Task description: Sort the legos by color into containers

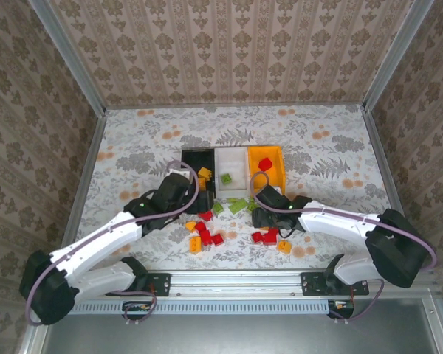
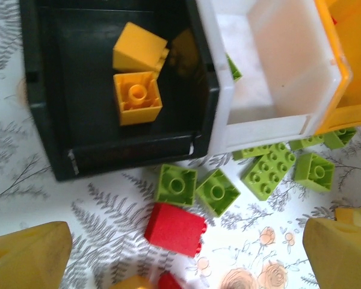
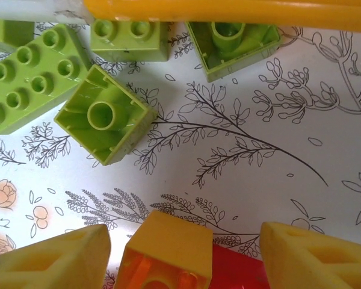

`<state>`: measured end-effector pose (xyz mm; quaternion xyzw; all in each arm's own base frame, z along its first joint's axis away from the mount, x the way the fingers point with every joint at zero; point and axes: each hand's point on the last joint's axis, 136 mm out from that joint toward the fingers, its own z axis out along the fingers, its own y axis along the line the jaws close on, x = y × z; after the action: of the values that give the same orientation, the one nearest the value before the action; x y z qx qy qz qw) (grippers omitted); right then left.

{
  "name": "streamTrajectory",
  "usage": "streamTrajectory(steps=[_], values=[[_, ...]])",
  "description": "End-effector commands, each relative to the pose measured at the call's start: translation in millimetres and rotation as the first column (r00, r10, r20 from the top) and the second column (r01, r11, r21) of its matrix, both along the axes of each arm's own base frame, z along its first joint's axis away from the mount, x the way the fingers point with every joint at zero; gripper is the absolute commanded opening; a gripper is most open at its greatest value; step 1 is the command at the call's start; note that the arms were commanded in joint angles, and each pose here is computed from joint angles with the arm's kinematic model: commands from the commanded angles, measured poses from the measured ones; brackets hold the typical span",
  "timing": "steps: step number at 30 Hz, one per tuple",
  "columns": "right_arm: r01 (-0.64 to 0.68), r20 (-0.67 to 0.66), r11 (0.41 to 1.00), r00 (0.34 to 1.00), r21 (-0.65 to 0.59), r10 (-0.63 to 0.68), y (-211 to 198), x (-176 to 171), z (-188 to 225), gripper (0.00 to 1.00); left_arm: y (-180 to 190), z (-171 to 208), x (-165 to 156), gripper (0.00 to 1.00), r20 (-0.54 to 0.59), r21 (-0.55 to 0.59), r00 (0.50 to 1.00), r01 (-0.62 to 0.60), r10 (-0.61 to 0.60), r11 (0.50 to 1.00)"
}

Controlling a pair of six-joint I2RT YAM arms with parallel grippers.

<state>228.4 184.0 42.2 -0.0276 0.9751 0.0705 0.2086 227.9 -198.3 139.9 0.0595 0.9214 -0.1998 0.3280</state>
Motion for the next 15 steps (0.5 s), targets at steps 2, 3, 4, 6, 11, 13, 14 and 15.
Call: streamTrajectory(steps=[2, 3, 4, 6, 11, 13, 14, 15], values=[[0.002, 0.007, 1.0, 1.0, -0.012, -0.002, 3.7, 3.0, 3.0, 0.59, 16.4, 5.2, -5.0, 1.0, 0.016, -0.014, 0.997, -0.072, 0.072, 0.997], [-0.001, -0.014, 0.999, 1.0, -0.037, 0.001, 2.3, 1.5, -4.9, 0.55, 19.3, 4.4, -6.1, 1.0, 0.018, -0.009, 0.997, -0.077, 0.077, 0.997], [-0.004, -0.02, 0.999, 1.0, -0.04, 0.003, 2.8, 0.6, -6.3, 0.52, 21.1, 5.2, -6.9, 1.0, 0.021, -0.009, 0.997, -0.08, 0.081, 0.997], [-0.011, -0.02, 0.999, 1.0, -0.038, 0.01, 5.0, -0.1, -6.4, 0.45, 25.8, 5.0, -7.5, 1.0, 0.027, -0.001, 0.995, -0.093, 0.093, 0.996], [-0.03, 0.029, 1.0, 0.999, 0.005, 0.029, 15.3, 3.9, 11.7, 0.31, 34.9, 5.3, -9.3, 1.0, 0.038, 0.016, 0.994, -0.106, 0.105, 0.994], [-0.052, 0.076, 0.998, 0.996, 0.038, 0.049, 22.0, 9.0, 33.5, 0.28, 37.8, 3.3, -11.8, 1.0, 0.034, 0.024, 0.994, -0.107, 0.106, 0.994], [-0.069, 0.095, 0.996, 0.993, 0.053, 0.064, 26.3, 10.9, 42.9, 0.27, 39.7, 1.6, -12.8, 1.0, 0.031, 0.027, 0.993, -0.111, 0.11, 0.993], [-0.088, 0.113, 0.994, 0.99, 0.069, 0.08, 31.4, 13.1, 52.9, 0.27, 41.0, 0.4, -14.6, 1.0, 0.029, 0.026, 0.994, -0.111, 0.11, 0.994]])
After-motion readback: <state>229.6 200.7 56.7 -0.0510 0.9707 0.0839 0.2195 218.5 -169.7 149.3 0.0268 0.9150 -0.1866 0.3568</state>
